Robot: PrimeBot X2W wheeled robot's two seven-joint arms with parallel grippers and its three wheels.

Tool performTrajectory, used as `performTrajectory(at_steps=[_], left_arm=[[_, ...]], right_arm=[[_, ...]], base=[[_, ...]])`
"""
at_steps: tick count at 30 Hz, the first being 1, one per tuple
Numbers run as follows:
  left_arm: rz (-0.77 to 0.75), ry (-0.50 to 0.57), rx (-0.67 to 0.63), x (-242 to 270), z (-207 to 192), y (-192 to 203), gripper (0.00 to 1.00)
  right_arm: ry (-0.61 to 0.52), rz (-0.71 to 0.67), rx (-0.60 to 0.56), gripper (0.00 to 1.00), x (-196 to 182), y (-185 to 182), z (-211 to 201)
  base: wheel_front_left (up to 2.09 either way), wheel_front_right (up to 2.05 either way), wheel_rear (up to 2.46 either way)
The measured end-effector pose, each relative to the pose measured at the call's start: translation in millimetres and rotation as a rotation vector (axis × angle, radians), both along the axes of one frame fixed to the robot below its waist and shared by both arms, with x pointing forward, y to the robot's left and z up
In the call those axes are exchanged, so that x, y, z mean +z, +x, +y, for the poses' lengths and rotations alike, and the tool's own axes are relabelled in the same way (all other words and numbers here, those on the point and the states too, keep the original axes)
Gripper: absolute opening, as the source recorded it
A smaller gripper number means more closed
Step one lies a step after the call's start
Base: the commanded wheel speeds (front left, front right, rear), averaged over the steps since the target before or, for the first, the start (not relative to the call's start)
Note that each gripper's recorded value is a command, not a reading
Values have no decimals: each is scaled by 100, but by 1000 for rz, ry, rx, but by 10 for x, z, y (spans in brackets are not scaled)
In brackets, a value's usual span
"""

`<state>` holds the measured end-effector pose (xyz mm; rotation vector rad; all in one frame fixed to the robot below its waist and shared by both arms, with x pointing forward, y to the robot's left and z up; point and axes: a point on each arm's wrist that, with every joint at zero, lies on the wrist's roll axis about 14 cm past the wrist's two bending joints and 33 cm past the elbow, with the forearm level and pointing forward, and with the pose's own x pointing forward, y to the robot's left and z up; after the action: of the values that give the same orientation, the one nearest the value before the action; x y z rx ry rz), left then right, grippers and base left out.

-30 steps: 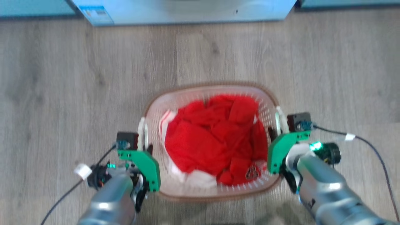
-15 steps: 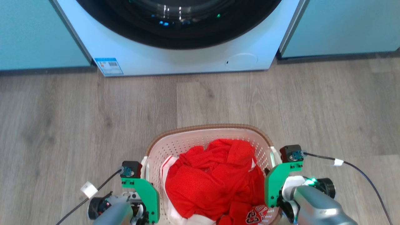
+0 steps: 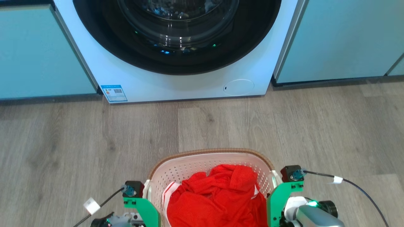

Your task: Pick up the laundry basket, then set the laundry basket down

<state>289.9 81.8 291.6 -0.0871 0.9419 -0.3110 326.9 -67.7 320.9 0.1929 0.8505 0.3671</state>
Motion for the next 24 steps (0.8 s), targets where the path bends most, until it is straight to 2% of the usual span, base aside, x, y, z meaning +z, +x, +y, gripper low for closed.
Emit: performTrajectory(at_steps=[24], left_arm=[[2, 10, 4, 7, 35, -112, 0]], right_arm=[[6, 17, 8, 0, -4, -143, 30]], base=[[0, 0, 0]])
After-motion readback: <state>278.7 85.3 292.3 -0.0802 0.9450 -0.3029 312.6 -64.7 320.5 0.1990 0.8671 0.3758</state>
